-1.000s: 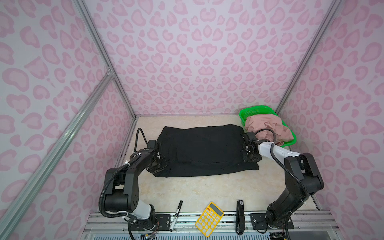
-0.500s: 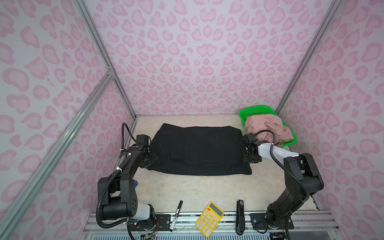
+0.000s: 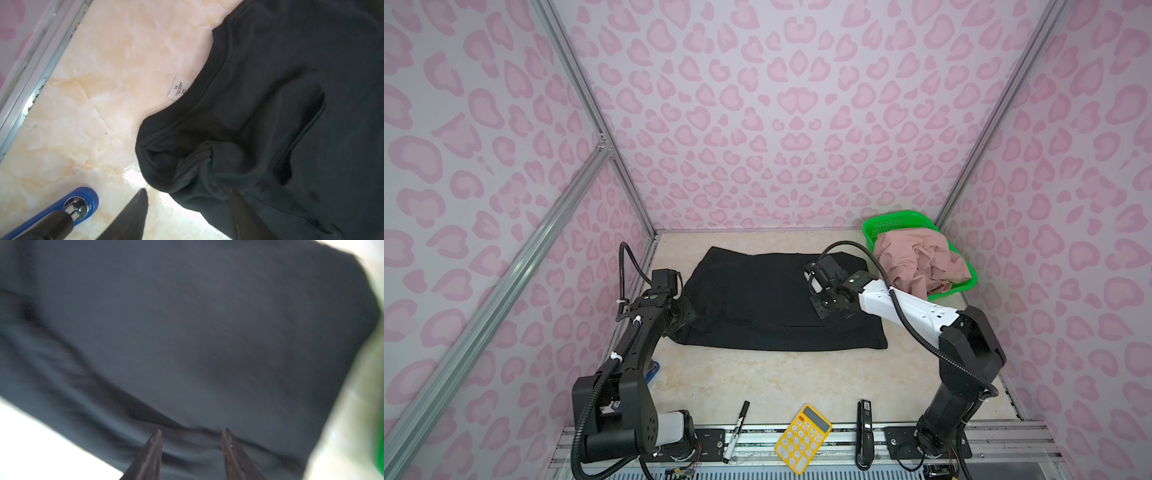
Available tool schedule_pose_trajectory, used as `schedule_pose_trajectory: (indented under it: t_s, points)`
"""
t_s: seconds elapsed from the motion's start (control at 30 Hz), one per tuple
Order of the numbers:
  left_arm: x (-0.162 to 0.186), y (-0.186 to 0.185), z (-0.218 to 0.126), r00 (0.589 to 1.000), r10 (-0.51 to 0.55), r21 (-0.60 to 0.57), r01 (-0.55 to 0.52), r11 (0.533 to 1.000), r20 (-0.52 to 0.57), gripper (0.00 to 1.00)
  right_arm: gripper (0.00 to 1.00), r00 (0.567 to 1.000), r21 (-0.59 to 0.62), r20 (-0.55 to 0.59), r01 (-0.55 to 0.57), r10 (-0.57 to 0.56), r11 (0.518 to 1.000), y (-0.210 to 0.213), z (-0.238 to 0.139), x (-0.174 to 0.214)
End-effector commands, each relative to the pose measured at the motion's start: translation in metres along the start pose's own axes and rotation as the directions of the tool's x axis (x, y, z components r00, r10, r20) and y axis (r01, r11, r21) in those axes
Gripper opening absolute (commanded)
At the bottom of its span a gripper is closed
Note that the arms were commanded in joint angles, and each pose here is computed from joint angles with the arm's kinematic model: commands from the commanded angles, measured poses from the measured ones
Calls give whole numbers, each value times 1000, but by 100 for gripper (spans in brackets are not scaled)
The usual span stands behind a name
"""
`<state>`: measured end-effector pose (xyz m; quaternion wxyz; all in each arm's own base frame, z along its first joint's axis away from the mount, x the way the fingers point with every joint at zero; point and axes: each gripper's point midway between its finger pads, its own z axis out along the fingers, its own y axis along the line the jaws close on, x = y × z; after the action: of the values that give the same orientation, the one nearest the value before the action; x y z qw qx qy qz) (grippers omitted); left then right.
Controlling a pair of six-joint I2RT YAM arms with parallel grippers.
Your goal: Fold and stack the mixed laundry pile
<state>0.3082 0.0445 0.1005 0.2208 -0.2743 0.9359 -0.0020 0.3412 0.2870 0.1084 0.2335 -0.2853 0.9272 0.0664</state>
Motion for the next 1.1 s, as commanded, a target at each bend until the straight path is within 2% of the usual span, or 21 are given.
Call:
schedule_pose_trajectory:
  t_s: [0.0, 0.17, 0.33, 0.53, 0.67, 0.77, 0.9, 1.07]
  points:
    - [0, -9, 0, 1000, 1, 59, -1, 998, 9, 64, 43, 990, -201, 91, 124, -107, 972, 72, 10, -38]
    - [6, -10, 12, 999, -46, 90, 47, 995, -9, 60, 39, 966, -293, 130, 253, -224, 922, 150, 42, -66]
    - [15, -14, 26, 996, -85, 117, 88, 989, -35, 55, 39, 953, -334, 155, 300, -262, 894, 193, 65, -79]
    - [20, -9, 39, 993, -105, 95, 109, 990, -47, 50, 38, 954, -343, 148, 298, -262, 891, 204, 91, -80]
    - [25, -8, 48, 992, -110, 87, 116, 989, -69, 49, 43, 953, -338, 138, 301, -269, 892, 207, 109, -81]
    - [27, -6, 52, 991, -112, 83, 119, 989, -76, 48, 42, 952, -317, 130, 304, -276, 899, 206, 119, -84]
    - [29, -5, 54, 990, -117, 81, 123, 989, -79, 48, 36, 955, -256, 124, 294, -271, 921, 196, 130, -88]
    - [30, -2, 56, 989, -122, 73, 127, 989, -79, 48, 14, 966, -204, 116, 250, -230, 946, 177, 134, -94]
